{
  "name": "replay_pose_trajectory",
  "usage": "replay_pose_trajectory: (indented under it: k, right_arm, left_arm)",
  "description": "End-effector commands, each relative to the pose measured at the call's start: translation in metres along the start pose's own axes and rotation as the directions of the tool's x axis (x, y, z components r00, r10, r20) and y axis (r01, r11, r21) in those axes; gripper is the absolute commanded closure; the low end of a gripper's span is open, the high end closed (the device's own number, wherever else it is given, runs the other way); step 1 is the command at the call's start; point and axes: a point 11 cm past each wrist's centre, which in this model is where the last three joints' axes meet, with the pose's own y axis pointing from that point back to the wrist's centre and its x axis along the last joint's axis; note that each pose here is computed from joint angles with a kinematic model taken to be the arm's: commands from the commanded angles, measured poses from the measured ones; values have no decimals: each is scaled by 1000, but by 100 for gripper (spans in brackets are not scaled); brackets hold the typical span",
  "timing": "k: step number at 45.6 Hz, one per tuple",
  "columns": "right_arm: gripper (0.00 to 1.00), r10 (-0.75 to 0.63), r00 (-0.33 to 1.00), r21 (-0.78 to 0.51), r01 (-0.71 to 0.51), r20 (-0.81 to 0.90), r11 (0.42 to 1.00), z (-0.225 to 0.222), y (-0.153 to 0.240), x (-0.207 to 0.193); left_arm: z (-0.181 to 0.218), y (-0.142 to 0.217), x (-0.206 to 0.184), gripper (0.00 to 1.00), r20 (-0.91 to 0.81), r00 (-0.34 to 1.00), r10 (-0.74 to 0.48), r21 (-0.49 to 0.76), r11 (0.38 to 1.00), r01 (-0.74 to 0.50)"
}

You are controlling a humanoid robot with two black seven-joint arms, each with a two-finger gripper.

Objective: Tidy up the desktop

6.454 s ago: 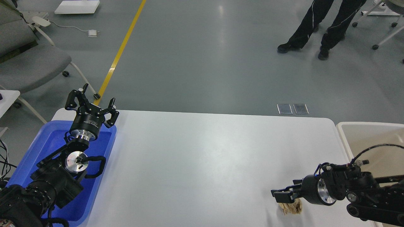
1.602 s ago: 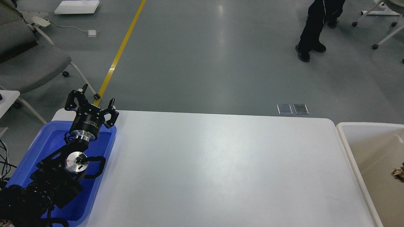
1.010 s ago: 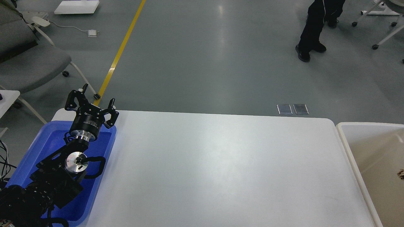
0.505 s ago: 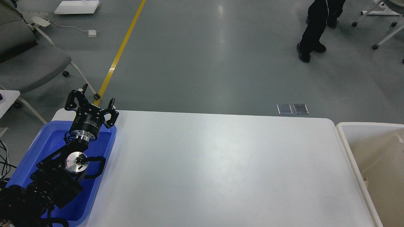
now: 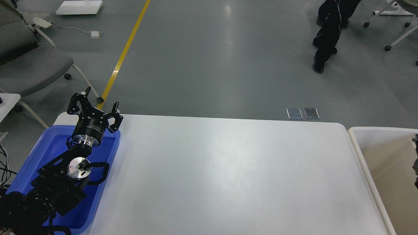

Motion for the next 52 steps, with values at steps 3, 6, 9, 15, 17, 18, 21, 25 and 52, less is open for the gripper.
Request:
replay_pose_trajectory:
  k: [3,6,9,15,17,18,21,25,52]
  right_arm:
    - [0,-263,923,214,207,281,955,-75,19,-41]
    - [0,-321,890,255,244,323,935,-83,29,-53]
    - [0,-388,842,317,276,374,907,-94,41,-68]
    - [0,-485,800,453,307,353,837,-104,65,-104]
    - [0,-500,793,496,297,348,816,-106,71,-115]
    - [0,-507,788,513,292,349,807,-107,73,-120]
    - [0,-527,774,539,293,352,790,-102,79,-137]
    - [0,-552,753,567,294,358,769,-97,86,-160]
    - [0,-567,707,607,244,423,757,-98,98,-207]
  left_arm:
    - [0,0,0,0,-1,1000,-1,0,1000,1]
    - [0,0,0,0,-1,1000,-1,0,1000,1]
    - [0,0,0,0,-1,1000,-1,0,1000,1]
    - [0,-1,-1,0,-1,1000,-2,-1,1000,2]
    - [0,-1,-1,0,-1,1000,-2,-1,1000,2]
    - [0,-1,-1,0,-1,1000,-2,-1,1000,2]
    - [0,0,0,0,-1,1000,-1,0,1000,1]
    - [0,0,0,0,-1,1000,-1,0,1000,1]
    - [0,0,0,0,-1,1000,-1,0,1000,1]
